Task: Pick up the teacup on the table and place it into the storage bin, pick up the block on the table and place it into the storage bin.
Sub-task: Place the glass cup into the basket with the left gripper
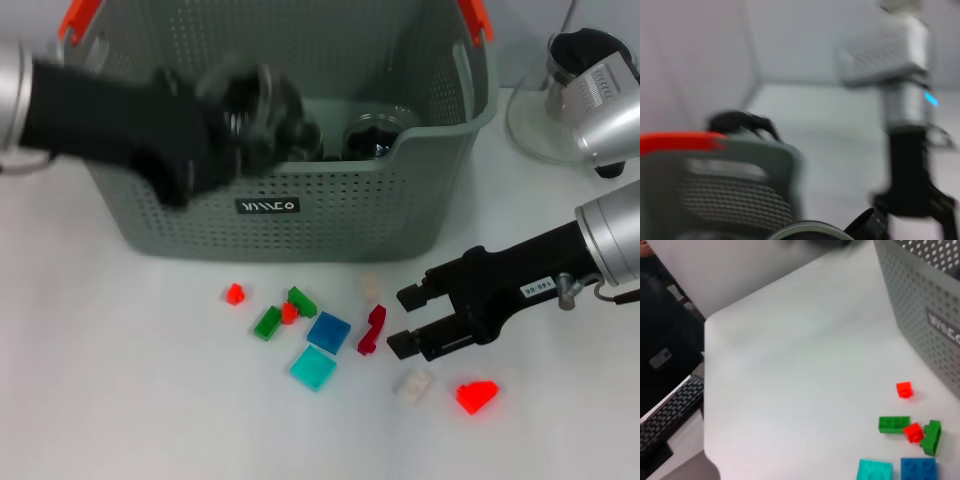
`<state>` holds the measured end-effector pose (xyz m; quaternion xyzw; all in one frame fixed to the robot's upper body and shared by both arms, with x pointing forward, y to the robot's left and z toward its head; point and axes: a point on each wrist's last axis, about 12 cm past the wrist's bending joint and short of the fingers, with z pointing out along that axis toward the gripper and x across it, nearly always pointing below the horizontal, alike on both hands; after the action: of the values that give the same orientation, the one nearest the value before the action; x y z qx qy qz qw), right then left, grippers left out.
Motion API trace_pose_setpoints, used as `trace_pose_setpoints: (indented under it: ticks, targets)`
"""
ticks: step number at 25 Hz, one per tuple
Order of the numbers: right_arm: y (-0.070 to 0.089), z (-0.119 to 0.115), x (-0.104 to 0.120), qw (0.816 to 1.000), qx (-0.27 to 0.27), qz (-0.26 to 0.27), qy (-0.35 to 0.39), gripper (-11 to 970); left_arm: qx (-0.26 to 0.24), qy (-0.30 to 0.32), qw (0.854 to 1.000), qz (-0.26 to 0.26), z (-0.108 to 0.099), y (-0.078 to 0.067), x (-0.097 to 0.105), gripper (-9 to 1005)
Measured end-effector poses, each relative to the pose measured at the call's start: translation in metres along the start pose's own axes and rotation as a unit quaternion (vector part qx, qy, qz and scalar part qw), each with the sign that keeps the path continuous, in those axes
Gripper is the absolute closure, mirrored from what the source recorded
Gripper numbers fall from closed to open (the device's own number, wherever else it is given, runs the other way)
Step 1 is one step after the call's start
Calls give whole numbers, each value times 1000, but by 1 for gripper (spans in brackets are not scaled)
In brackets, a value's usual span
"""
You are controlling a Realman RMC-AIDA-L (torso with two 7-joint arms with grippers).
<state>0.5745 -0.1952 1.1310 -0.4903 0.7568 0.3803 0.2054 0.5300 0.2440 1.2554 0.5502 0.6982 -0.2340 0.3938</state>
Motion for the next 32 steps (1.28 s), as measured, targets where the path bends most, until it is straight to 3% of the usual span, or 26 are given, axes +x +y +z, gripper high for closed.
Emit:
trace_pose_setpoints:
  ticks: [1,2,7,14,23,32]
  targets:
    - [0,0,0,1000,-2,0,1,210,-19,-14,999,-21,-4,12,-8,952]
    - [1,-1,0,1000,-3,0,1,210,-19,-14,999,-21,-4,12,-8,952]
    - [0,-6,2,1000,-2,2,3,211,-58,-22,995,-78,-6,50,-25,951]
    - [-1,-9,4,1000,-2,6,7,211,-72,12,992,-107,19,84,-34,952]
    - [0,-11,3,1000,-7,17,17,210,-105,47,985,-130,62,111,-34,952]
    - [-1,-11,4,1000,-3,19,23,211,-137,80,979,-127,89,118,-21,952]
